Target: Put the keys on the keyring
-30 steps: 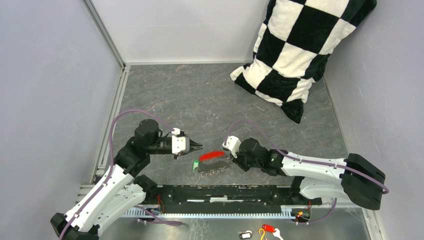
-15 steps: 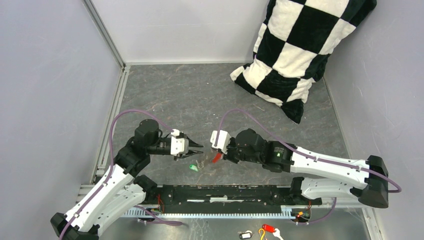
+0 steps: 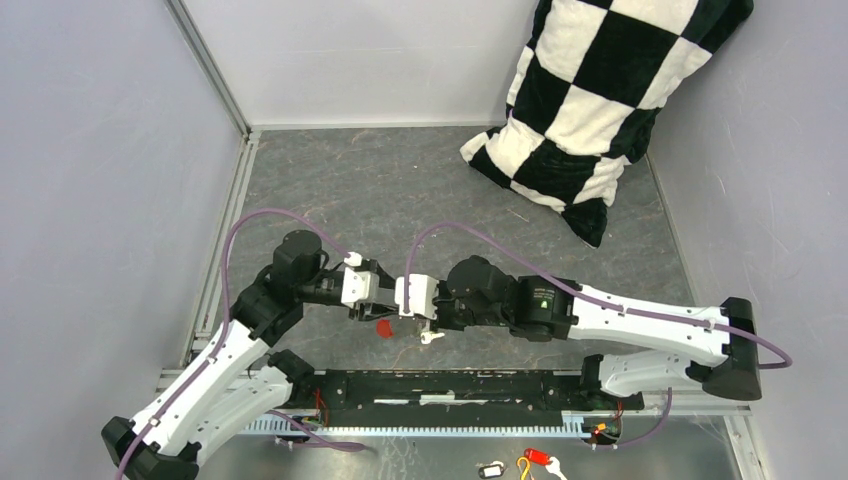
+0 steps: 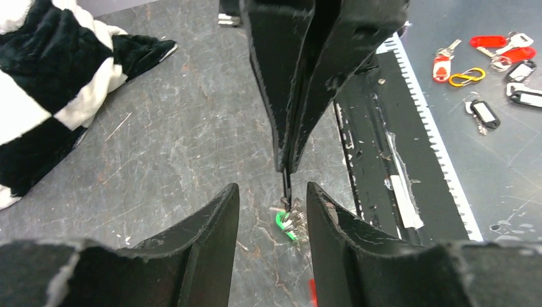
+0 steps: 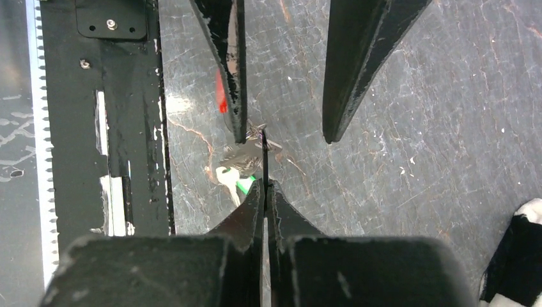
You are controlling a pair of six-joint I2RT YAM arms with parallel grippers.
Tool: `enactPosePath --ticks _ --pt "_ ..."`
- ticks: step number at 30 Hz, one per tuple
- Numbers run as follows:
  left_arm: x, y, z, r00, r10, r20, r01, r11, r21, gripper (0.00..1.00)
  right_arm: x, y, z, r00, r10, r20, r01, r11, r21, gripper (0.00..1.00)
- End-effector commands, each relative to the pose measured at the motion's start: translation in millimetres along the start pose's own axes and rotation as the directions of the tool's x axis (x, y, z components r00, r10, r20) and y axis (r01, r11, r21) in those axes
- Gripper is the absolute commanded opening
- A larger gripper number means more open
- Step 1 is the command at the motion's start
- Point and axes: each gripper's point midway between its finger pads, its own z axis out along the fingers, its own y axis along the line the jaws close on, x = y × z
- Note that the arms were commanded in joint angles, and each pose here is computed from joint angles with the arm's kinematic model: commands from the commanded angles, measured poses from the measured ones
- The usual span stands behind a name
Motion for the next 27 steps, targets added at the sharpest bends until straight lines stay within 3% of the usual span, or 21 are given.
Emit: enactPosePath --ticks 1,8,27 --pt "-17 -13 -3 0.999 0.026 0.033 -0.029 0.996 0.082 0.48 -28 -8 -5 0.998 -0.036 0.046 0.035 0.999 0.010 0.01" --pt "-7 -25 -3 1.000 -0.016 -0.004 0.016 0.987 0.161 0.41 -39 -5 -1 0.997 -0.044 0.055 0.045 0.999 -0.009 0.01" --pt "-8 -15 -1 0.999 -0.032 -0.014 0.033 0.992 0.118 0.24 -54 0 10 0.996 -0.083 0.013 0.083 0.995 -0.047 0.01"
